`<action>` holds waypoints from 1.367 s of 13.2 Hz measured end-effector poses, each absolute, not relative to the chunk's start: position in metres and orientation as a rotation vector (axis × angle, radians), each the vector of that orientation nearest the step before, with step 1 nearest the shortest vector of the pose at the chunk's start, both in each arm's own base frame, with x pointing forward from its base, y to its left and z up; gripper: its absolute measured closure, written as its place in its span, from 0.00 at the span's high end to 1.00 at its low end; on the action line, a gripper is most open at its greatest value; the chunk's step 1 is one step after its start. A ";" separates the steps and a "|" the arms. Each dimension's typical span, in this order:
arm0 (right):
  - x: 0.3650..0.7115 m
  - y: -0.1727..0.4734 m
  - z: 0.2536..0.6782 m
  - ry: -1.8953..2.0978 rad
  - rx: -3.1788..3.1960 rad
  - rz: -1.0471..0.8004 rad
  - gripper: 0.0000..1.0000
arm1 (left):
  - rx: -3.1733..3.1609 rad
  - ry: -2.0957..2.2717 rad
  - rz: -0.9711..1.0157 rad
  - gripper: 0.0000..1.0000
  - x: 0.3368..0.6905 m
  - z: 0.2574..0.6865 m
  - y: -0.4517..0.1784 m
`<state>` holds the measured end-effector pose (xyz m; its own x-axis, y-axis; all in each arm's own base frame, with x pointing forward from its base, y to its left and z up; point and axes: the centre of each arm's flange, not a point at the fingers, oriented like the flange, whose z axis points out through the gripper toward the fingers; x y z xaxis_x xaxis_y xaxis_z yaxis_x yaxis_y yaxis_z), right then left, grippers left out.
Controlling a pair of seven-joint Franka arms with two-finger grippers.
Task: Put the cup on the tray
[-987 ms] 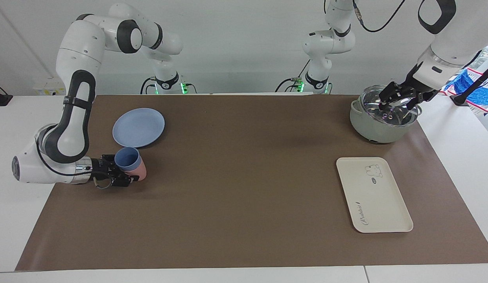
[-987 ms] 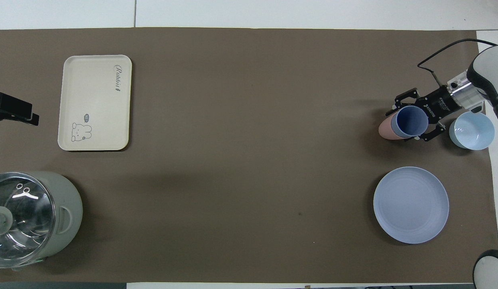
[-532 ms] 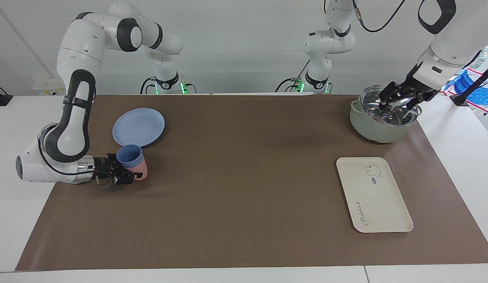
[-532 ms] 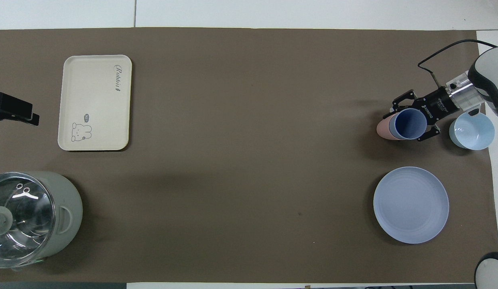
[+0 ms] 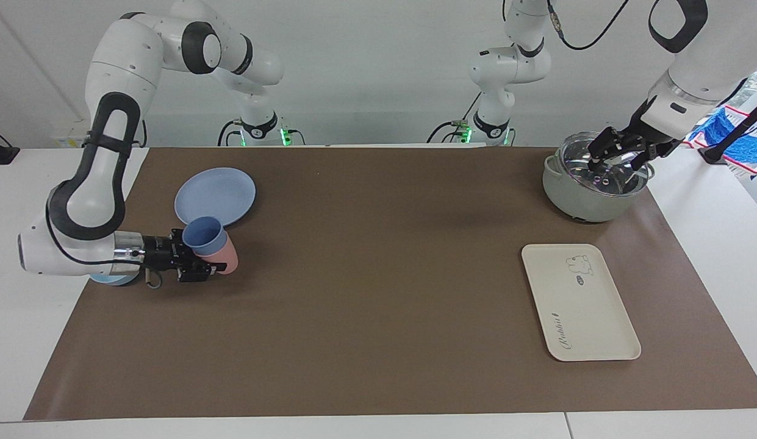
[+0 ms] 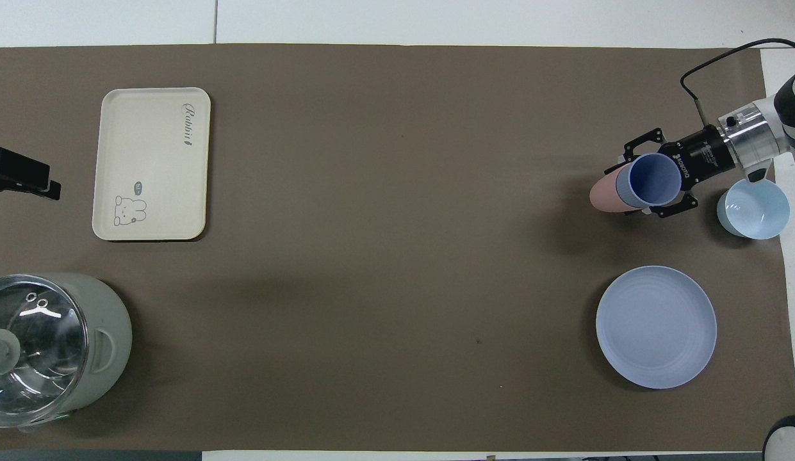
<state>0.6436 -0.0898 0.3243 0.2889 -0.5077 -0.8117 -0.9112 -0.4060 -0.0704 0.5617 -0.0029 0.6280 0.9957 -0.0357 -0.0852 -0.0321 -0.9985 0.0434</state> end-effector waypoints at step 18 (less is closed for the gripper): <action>0.604 0.351 0.380 1.713 -1.722 0.875 0.79 | 2.963 0.582 0.169 1.00 0.567 0.585 -0.119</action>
<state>0.6042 0.3507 0.3795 -0.0253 -0.6377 -0.7698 -0.9975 -0.0343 0.0611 0.5669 -0.1190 0.5850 0.9199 0.3826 0.0866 0.3695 -0.9192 0.1359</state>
